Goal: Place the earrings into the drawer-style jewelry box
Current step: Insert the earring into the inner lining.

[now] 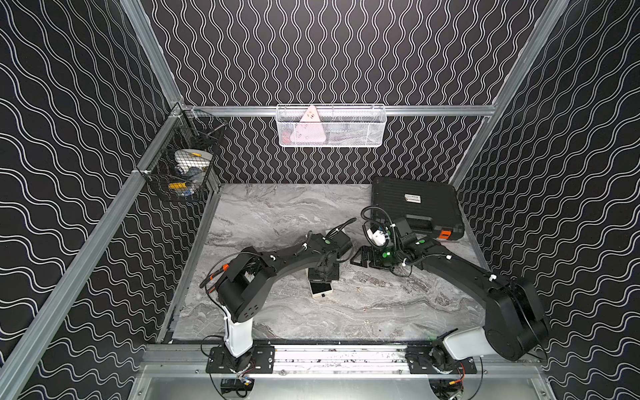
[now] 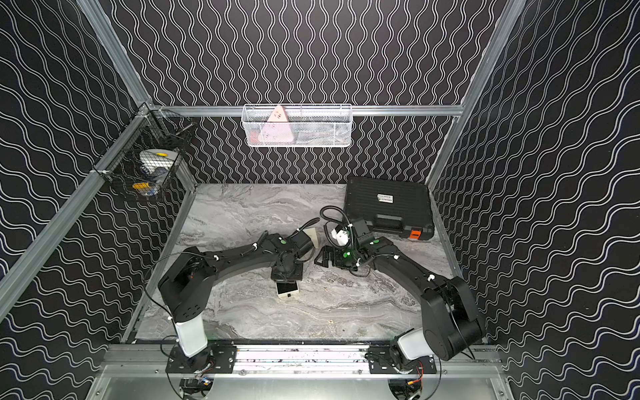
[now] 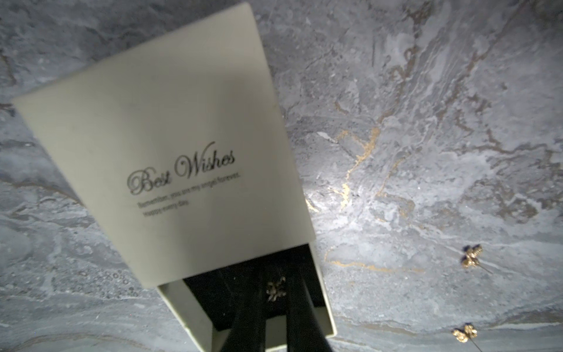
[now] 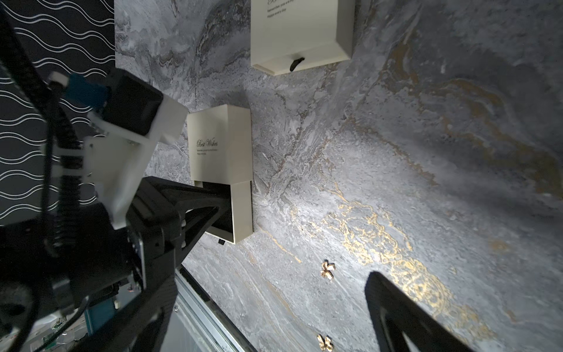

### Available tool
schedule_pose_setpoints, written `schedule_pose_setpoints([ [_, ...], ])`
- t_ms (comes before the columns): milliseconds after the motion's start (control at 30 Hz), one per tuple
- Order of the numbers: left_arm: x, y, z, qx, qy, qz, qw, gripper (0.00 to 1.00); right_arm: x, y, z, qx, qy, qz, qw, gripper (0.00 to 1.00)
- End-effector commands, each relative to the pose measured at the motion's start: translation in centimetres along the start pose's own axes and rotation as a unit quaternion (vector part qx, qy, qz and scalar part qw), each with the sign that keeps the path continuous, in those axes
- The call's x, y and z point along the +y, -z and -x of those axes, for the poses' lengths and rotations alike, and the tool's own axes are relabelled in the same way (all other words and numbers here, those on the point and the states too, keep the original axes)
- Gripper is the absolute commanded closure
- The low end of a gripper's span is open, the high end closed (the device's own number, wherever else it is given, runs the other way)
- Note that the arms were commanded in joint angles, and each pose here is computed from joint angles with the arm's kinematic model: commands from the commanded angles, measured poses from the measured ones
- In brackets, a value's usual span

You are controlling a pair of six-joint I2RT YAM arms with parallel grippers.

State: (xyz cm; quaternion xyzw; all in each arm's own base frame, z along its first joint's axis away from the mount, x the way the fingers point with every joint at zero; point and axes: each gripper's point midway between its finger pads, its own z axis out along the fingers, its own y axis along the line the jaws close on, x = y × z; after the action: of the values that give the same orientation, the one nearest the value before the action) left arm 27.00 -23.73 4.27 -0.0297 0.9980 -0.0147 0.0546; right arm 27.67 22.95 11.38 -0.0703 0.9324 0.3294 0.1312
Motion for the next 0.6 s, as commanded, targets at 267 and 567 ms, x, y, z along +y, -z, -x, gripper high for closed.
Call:
schedule_pose_setpoints([
  [267, -0.14, -0.21, 0.39, -0.004, -0.009, 0.001, 1.0, 1.0, 0.21, -0.1, 0.03, 0.0, -0.003, 0.008, 1.0, 0.0],
  [567, 0.03, -1.08, 0.05, 0.005, -0.012, 0.007, 1.0, 1.0, 0.24, -0.07, -0.01, 0.0, -0.002, 0.009, 1.0, 0.0],
])
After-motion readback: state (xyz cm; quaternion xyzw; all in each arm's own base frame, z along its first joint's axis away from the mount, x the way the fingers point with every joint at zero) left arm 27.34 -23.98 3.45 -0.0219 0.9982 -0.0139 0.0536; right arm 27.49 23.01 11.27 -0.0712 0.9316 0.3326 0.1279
